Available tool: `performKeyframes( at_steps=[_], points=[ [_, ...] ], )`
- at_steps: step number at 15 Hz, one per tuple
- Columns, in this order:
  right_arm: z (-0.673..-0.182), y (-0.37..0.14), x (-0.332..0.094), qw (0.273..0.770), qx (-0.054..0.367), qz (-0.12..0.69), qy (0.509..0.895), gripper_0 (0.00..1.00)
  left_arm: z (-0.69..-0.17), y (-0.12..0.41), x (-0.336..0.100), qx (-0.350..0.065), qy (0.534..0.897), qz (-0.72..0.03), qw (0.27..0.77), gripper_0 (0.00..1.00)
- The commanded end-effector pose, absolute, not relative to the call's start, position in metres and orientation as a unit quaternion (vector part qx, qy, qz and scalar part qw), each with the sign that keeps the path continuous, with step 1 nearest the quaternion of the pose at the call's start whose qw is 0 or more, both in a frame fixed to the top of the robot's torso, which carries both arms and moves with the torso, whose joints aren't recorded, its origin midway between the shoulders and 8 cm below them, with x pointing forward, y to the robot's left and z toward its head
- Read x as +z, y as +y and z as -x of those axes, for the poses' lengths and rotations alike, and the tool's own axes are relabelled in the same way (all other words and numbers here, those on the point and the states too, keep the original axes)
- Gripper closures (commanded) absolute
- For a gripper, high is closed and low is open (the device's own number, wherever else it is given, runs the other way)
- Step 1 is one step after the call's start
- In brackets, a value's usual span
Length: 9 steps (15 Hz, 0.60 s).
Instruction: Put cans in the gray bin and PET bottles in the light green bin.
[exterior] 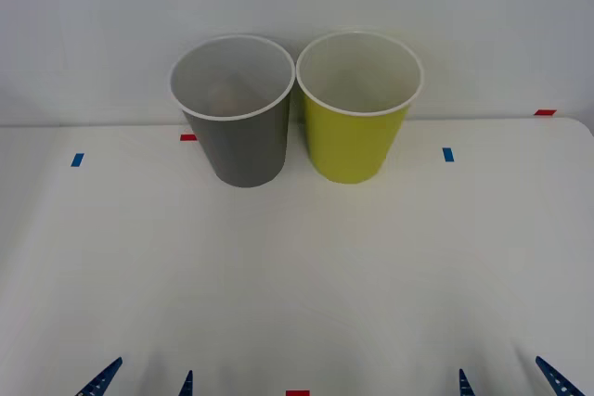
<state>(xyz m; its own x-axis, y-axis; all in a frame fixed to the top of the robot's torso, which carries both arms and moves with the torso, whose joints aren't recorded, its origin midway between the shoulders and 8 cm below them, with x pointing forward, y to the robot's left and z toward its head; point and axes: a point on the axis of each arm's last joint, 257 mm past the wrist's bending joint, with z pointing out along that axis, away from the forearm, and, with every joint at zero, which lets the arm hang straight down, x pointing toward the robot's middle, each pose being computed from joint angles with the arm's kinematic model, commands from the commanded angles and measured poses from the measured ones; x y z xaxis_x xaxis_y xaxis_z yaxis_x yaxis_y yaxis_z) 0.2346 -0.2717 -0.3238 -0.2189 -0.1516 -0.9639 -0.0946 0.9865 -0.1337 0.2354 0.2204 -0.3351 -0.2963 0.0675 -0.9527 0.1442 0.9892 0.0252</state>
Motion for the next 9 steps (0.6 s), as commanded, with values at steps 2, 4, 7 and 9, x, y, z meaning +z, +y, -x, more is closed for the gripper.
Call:
performKeyframes(
  at_steps=[2,4,7,9],
  points=[
    [-0.2346,-0.2717,-0.3238,0.620,-0.023,0.079,0.780,0.00,-0.2354,0.2204,-0.3351,-0.033,0.804,-0.066,0.589,0.00],
    [-0.2346,-0.2717,-0.3238,0.620,-0.023,0.079,0.780,0.00,-0.2354,0.2204,-0.3351,-0.033,0.804,-0.066,0.589,0.00],
    [-0.2346,-0.2717,-0.3238,0.620,-0.023,0.079,0.780,0.00,-0.2354,0.2204,-0.3351,-0.033,0.804,-0.066,0.589,0.00],
    [-0.2346,-0.2717,-0.3238,0.620,-0.023,0.079,0.780,0.00,-0.2354,0.2204,-0.3351,-0.033,0.804,-0.066,0.589,0.00]
  ],
)
